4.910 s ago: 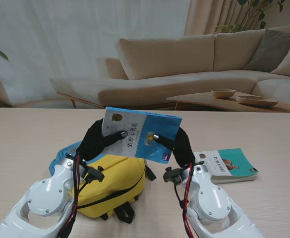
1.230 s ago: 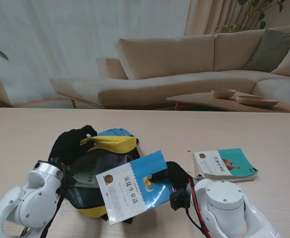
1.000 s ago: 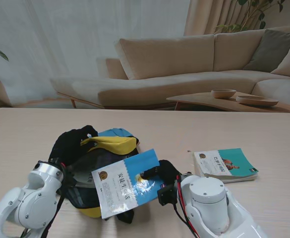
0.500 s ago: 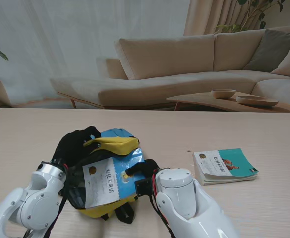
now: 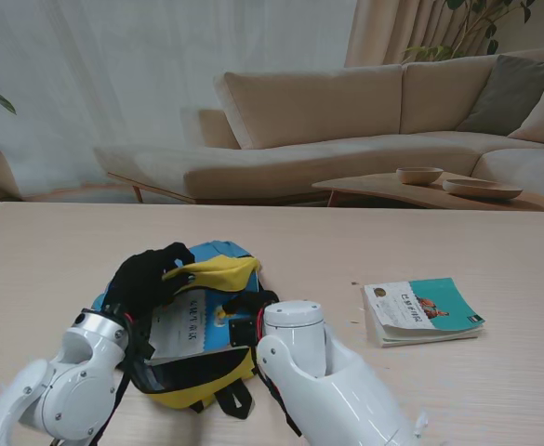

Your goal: Pack books into the school bag then zip close the school bag

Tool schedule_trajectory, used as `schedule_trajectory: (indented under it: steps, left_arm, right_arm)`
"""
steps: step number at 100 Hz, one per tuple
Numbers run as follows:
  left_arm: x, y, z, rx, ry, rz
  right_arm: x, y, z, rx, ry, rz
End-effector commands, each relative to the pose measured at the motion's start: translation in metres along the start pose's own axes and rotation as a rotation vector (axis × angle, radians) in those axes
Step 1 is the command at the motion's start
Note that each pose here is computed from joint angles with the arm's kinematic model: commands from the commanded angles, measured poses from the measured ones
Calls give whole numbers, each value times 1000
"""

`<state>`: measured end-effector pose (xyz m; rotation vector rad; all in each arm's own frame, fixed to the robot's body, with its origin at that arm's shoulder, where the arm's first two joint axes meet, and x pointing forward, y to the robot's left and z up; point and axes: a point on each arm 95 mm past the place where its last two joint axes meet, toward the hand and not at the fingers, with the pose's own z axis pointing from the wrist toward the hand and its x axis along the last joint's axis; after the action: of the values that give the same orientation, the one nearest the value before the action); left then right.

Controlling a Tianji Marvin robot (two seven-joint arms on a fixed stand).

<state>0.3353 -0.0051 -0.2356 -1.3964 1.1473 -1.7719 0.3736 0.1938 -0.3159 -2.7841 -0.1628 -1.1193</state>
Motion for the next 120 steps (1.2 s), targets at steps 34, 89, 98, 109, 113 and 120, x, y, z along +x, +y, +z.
schedule_trajectory:
  steps: [34,89,98,109,113,120]
  left_arm:
    - [10,2,-2,-24,14,-26]
    - [14,1,-10,-18,20,-36]
    - [14,1,-11,-19,20,-38]
    - [14,1,-12,-17,19,-42]
    - [14,1,-12,-18,19,-41]
    - [14,1,-12,-19,19,-38]
  right_arm:
    - [10,-36,6,1,16,0]
    - [13,-61,19,-23,1,-7]
    - [13,-63,22,-29,4,-17]
    - [13,-68,26,-32,5,-29]
    - [12,-69,27,-33,5,-31]
    - [12,-71,28,-33,5,-32]
